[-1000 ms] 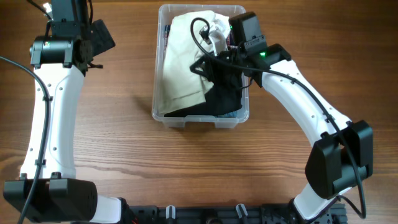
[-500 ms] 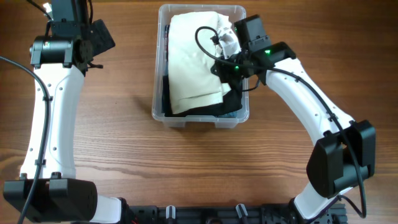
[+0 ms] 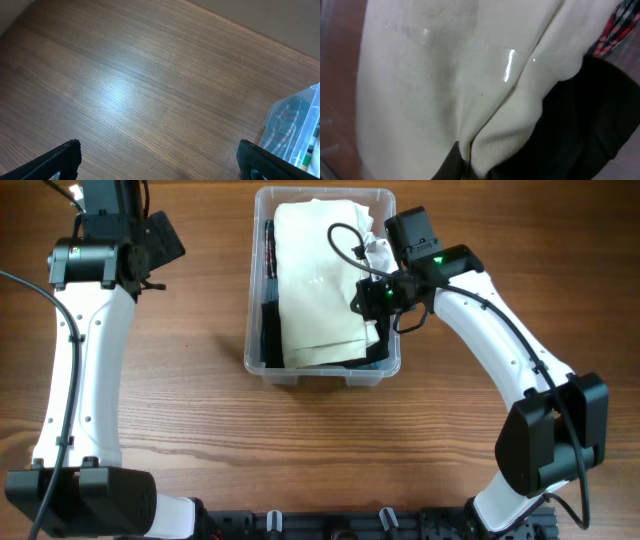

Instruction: Pack container

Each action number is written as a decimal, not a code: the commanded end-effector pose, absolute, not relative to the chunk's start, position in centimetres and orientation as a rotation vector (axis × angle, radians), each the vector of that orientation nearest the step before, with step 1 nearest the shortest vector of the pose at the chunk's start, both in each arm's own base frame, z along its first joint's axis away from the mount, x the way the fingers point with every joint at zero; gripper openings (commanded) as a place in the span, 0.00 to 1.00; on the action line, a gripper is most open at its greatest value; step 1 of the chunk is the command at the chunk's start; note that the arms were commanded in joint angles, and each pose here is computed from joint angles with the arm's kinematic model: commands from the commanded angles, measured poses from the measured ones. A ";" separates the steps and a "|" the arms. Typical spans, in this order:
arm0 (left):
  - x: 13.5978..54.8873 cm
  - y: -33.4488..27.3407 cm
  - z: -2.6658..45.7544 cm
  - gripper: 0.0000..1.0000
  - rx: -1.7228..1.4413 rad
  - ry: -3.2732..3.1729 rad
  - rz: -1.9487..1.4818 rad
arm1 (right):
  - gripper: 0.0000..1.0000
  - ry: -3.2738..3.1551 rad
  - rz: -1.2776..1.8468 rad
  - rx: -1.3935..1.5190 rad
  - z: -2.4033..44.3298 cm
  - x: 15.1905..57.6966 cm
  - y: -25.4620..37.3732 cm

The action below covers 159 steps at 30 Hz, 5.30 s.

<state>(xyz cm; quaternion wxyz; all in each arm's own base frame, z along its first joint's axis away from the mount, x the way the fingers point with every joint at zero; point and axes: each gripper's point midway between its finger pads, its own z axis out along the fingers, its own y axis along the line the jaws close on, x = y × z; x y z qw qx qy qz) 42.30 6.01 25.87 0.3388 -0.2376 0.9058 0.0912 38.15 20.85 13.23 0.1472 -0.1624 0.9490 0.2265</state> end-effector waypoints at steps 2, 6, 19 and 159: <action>42.3 6.3 25.9 0.99 -0.622 2.353 0.256 | 0.27 2.741 0.926 -0.285 15.2 37.5 23.3; 42.3 6.3 25.9 1.00 -0.622 2.354 0.256 | 0.50 2.735 0.867 -0.272 14.9 38.1 22.8; 42.3 6.3 25.9 1.00 -0.622 2.354 0.256 | 0.87 2.462 0.455 -0.321 17.9 44.4 19.5; 42.3 6.3 25.9 1.00 -0.622 2.353 0.256 | 1.00 1.778 0.362 -0.238 45.4 17.3 7.2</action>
